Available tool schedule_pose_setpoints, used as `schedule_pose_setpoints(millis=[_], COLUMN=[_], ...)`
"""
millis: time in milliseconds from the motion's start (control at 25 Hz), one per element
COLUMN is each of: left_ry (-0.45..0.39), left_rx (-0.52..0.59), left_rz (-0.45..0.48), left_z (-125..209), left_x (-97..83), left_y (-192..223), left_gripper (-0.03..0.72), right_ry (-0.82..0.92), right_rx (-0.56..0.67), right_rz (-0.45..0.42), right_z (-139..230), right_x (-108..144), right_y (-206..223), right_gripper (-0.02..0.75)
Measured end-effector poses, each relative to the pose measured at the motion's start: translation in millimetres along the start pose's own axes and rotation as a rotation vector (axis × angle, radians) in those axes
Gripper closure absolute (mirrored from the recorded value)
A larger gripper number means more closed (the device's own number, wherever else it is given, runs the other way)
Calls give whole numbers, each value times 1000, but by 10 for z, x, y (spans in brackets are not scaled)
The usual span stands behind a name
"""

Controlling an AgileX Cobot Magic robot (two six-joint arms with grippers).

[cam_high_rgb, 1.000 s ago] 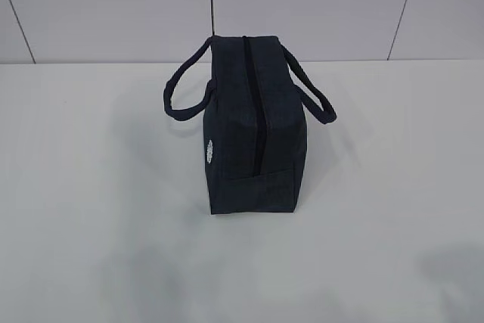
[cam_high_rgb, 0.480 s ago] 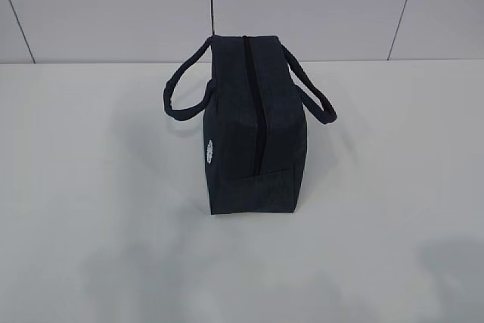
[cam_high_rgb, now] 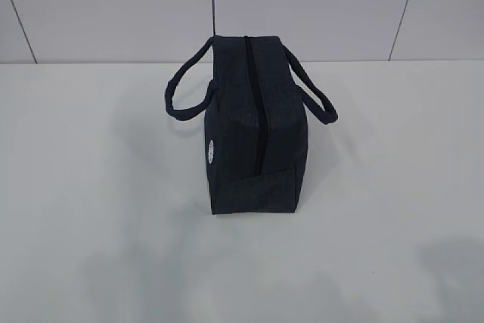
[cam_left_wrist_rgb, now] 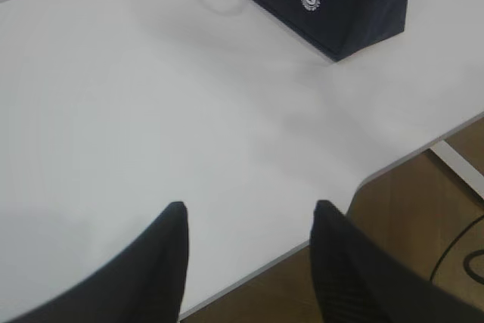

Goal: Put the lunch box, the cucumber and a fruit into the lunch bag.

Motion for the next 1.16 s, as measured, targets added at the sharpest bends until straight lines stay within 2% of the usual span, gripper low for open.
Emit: schedule_pose_setpoints(millis=[560, 1160], left_ry=[-185, -193], left_rx=[-36, -37], left_rz=[-327, -342], left_z=[-5, -4], left_x=[232, 242], left_y=[-36, -40], left_gripper=[354, 365], right_ry=[0, 2], right_rx=[0, 0], right_rz=[0, 0], right_z=[0, 0], right_x=[0, 0], right_y=[0, 0], right_gripper=[369, 369])
Point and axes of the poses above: a point on each arm's last joint axis where the gripper is mounted, y pointing out along that axis toward the gripper, x along the wrist's bending axis when the last joint is at zero, z = x × y, the point moved 8 cm from there along y, pointing out along that axis toward the gripper, and after that the axes turned 9 degrees about -y, right-handed, at the moved point
